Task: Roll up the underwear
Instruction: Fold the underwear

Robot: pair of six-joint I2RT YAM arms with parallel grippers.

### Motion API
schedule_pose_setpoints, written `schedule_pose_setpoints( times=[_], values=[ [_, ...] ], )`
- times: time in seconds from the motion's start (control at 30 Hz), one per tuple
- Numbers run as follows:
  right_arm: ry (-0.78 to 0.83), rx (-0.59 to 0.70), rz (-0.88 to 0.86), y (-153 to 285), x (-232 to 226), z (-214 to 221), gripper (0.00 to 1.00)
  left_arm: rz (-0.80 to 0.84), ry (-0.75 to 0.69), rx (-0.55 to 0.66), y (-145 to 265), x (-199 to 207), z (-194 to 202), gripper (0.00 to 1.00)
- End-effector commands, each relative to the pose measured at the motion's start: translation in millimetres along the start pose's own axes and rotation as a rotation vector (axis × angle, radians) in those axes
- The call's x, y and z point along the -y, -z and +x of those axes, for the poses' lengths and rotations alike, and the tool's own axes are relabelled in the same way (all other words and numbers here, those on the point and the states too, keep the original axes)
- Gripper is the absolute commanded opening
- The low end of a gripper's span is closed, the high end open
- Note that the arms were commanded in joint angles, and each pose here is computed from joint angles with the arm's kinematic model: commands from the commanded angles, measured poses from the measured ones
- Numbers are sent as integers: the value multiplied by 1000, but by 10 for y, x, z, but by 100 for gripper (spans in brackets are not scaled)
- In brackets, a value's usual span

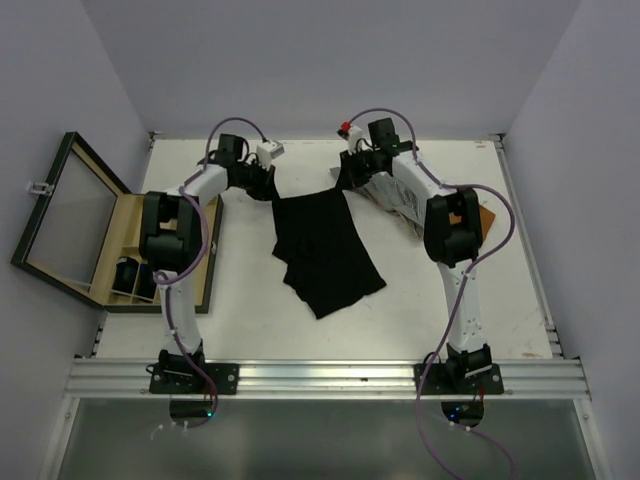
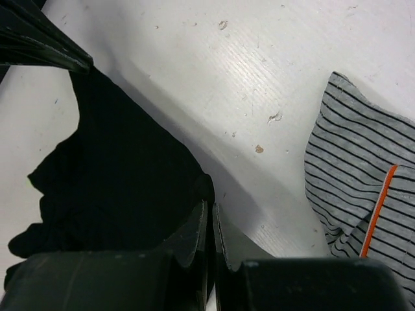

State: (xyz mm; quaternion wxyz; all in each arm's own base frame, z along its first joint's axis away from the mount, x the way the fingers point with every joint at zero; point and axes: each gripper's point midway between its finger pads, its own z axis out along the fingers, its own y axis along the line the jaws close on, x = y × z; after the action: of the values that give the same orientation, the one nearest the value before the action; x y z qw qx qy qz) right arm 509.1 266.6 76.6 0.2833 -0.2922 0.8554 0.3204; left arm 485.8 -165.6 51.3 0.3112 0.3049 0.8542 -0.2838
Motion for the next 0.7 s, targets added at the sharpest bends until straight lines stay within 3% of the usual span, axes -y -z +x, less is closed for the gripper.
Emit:
schedule_pose_setpoints(
  times=[0.0, 0.13, 0.37, 0.67],
  values=[
    [56, 73, -45, 320, -215, -344, 0, -4, -122, 123, 424, 143, -587, 0],
    [98, 53, -87, 495, -405, -243, 0, 36, -172, 157, 698, 444, -662, 0],
    [179, 7, -134, 1008, -811, 1, 0, 109, -281, 150, 1053, 1141, -445, 0],
    [220, -109, -248, 1516, -1350, 751, 1, 283, -360, 28, 1054, 2211, 373, 0]
  ],
)
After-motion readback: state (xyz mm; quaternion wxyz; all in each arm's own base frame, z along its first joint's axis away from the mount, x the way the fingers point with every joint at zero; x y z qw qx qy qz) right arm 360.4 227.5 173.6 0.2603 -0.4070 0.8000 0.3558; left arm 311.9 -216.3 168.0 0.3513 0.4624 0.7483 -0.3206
